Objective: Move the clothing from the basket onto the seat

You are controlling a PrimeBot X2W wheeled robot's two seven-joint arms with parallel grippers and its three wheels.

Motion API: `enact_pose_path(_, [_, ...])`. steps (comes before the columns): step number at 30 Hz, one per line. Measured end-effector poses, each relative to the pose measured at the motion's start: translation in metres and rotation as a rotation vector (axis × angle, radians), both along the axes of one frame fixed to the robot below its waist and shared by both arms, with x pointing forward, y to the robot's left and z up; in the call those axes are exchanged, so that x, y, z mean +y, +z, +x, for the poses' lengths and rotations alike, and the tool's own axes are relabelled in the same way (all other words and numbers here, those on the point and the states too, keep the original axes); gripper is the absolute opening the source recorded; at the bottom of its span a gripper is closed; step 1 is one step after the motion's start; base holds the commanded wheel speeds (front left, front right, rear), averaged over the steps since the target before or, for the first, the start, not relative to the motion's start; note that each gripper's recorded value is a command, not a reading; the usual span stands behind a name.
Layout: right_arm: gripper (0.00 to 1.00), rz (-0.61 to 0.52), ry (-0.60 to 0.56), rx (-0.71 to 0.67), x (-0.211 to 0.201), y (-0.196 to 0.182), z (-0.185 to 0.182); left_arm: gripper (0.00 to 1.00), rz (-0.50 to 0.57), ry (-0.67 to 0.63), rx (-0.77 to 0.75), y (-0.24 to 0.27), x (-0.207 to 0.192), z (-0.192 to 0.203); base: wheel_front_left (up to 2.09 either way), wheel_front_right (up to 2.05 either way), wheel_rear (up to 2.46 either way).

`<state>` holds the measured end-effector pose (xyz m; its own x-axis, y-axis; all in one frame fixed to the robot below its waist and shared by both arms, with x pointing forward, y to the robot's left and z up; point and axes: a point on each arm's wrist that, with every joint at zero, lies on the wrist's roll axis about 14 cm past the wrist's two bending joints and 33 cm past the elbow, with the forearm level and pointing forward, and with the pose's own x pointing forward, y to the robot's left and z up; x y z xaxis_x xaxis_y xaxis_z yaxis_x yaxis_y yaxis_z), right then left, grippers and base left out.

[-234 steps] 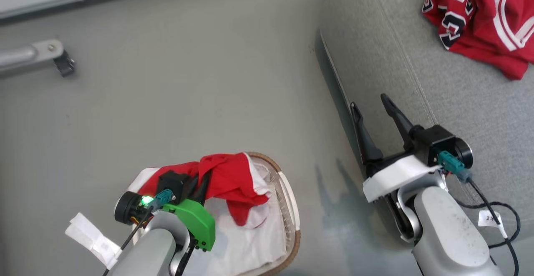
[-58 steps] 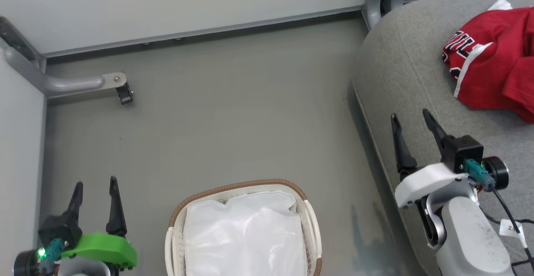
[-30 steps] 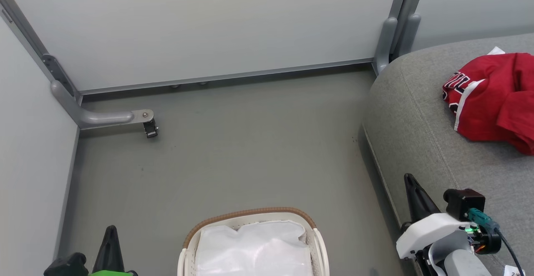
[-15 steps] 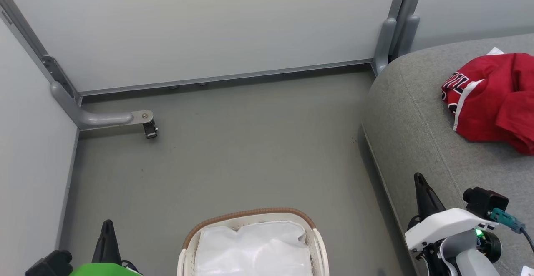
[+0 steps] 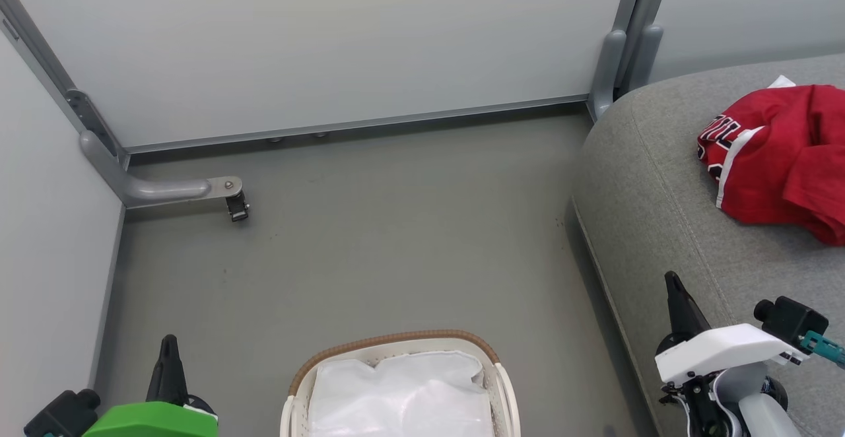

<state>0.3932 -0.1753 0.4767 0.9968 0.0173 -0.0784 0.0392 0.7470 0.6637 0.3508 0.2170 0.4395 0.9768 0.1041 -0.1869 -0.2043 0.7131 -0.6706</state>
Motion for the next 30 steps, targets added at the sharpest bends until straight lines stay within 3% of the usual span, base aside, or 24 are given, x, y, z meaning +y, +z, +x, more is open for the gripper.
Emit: enact_pose_path(30, [0.0,0.361,-0.045,-0.002,-0.011,0.009,0.0,0.0,-0.34,0.025,-0.073,0.021,-0.005,0.016,0.0,0.0,0.0])
